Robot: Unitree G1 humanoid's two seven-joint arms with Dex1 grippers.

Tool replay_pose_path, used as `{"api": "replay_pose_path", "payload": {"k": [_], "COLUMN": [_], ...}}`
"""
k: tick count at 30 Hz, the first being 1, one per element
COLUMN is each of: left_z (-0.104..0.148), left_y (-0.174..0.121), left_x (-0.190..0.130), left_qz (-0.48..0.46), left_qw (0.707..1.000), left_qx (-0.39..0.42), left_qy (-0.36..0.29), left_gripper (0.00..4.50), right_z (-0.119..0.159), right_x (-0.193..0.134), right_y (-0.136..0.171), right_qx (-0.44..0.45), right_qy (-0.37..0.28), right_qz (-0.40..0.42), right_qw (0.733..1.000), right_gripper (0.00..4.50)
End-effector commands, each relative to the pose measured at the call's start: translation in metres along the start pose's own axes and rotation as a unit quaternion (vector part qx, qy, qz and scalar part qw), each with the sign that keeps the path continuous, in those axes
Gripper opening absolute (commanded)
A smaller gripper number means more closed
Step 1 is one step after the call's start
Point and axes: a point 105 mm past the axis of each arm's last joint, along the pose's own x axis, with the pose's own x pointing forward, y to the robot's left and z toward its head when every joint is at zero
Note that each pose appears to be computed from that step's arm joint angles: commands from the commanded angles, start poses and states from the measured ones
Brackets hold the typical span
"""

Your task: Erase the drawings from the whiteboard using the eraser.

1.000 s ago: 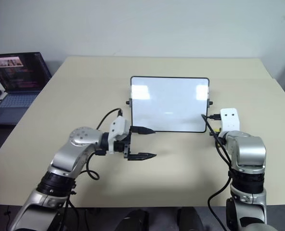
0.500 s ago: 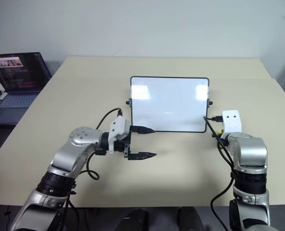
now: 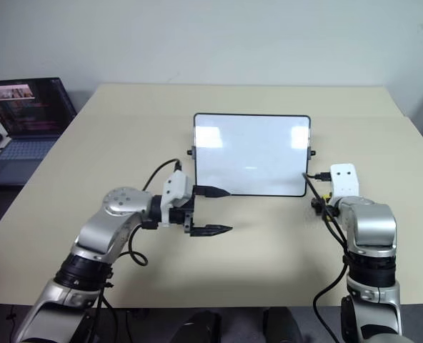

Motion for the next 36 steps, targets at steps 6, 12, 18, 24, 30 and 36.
{"api": "replay_pose_path", "payload": {"k": [6, 12, 18, 24, 30, 36], "left_z": [0.025, 0.029, 0.004, -0.027, -0.041, -0.048], "left_y": [0.015, 0.040, 0.043, 0.033, 0.016, 0.009], "left_x": [-0.014, -0.053, -0.074, -0.098, -0.103, -0.101], "left_qz": [0.052, 0.223, 0.411, 0.556, 0.625, 0.628], "left_qw": [0.998, 0.975, 0.910, 0.829, 0.779, 0.777], "left_qx": [0.021, -0.001, -0.052, -0.062, -0.045, -0.040], "left_qy": [-0.027, -0.019, -0.021, -0.001, 0.001, 0.014], "left_gripper": [4.50, 4.50, 4.50, 4.50, 4.50, 4.50], "right_z": [0.043, 0.071, 0.049, 0.019, -0.016, -0.022], "right_x": [-0.021, -0.048, -0.054, -0.057, -0.047, -0.038], "right_y": [-0.008, -0.023, -0.039, -0.029, -0.035, -0.041], "right_qx": [0.024, 0.065, 0.035, 0.005, 0.021, 0.037], "right_qy": [-0.088, -0.181, -0.243, -0.310, -0.324, -0.319], "right_qz": [-0.014, -0.036, -0.062, -0.034, -0.041, -0.052], "right_qw": [0.996, 0.981, 0.968, 0.950, 0.945, 0.946], "right_gripper": [4.46, 4.46, 4.46, 4.46, 4.46, 4.46]}}
